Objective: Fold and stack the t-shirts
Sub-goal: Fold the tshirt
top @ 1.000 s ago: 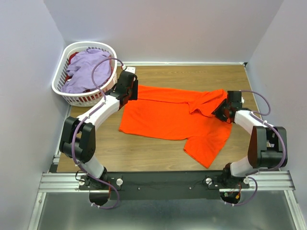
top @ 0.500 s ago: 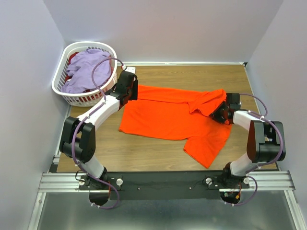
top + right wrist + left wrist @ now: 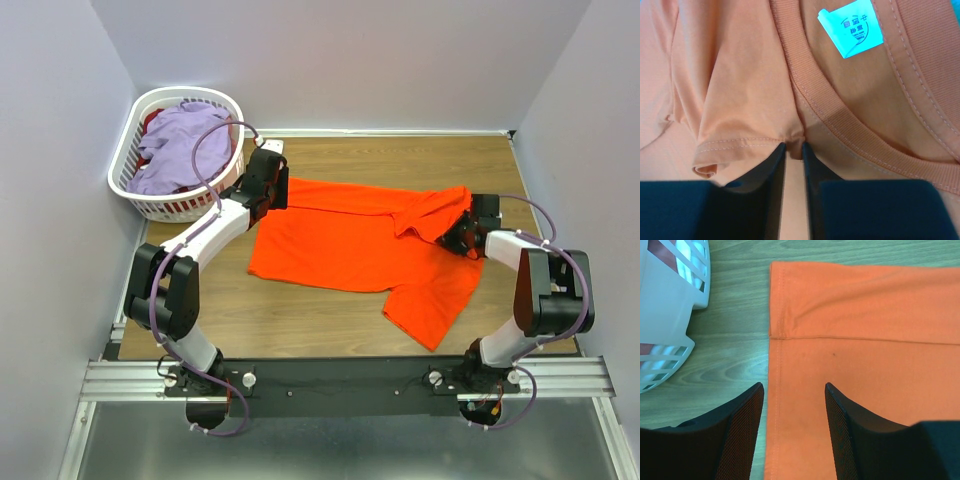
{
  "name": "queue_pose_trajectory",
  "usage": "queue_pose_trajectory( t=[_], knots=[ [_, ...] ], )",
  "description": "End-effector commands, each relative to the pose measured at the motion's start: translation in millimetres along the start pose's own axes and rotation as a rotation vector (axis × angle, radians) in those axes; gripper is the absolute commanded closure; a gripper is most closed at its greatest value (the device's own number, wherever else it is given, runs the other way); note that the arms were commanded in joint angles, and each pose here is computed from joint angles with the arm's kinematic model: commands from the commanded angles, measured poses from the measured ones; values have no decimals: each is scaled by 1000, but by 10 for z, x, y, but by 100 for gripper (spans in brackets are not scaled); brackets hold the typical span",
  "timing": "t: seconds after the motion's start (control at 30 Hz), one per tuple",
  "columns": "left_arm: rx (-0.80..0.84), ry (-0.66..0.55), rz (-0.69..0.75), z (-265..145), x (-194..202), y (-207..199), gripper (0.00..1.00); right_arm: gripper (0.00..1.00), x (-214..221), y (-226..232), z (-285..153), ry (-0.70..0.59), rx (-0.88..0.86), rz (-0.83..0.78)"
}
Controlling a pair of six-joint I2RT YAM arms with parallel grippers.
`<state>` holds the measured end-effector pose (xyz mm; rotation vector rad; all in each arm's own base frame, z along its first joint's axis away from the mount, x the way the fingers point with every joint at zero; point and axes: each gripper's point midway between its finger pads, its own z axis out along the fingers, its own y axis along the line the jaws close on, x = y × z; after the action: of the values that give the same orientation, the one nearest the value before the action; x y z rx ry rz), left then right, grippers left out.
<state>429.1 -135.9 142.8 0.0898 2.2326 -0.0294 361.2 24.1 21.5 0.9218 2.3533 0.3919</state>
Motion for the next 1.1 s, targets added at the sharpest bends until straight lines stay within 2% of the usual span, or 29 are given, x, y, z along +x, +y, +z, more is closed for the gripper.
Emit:
queue_pose_trajectory(
  t=[0.0, 0.07, 0.1, 0.17, 0.33, 0.73, 1.07],
  knots=[
    [12, -44, 0, -113, -164, -15, 39, 80, 10, -67, 49, 3, 12, 14],
    [12, -45, 2, -118, -169, -18, 39, 88, 1, -49, 30, 0, 4, 13],
    [12, -44, 1, -119, -165, -18, 40, 95, -16, -15, -23, -7, -8, 15],
    [8, -41, 3, -109, -156, -13, 39, 99, -57, 6, -97, -26, -12, 5],
    [12, -47, 1, -130, -178, -17, 40, 99, -131, 5, -319, -55, 12, -18],
    [17, -43, 5, -126, -164, -30, 39, 99, 39, -168, -471, -43, 57, 21],
    [19, -46, 6, -135, -178, -37, 39, 99, -85, -261, -616, -122, 113, 26]
  ],
)
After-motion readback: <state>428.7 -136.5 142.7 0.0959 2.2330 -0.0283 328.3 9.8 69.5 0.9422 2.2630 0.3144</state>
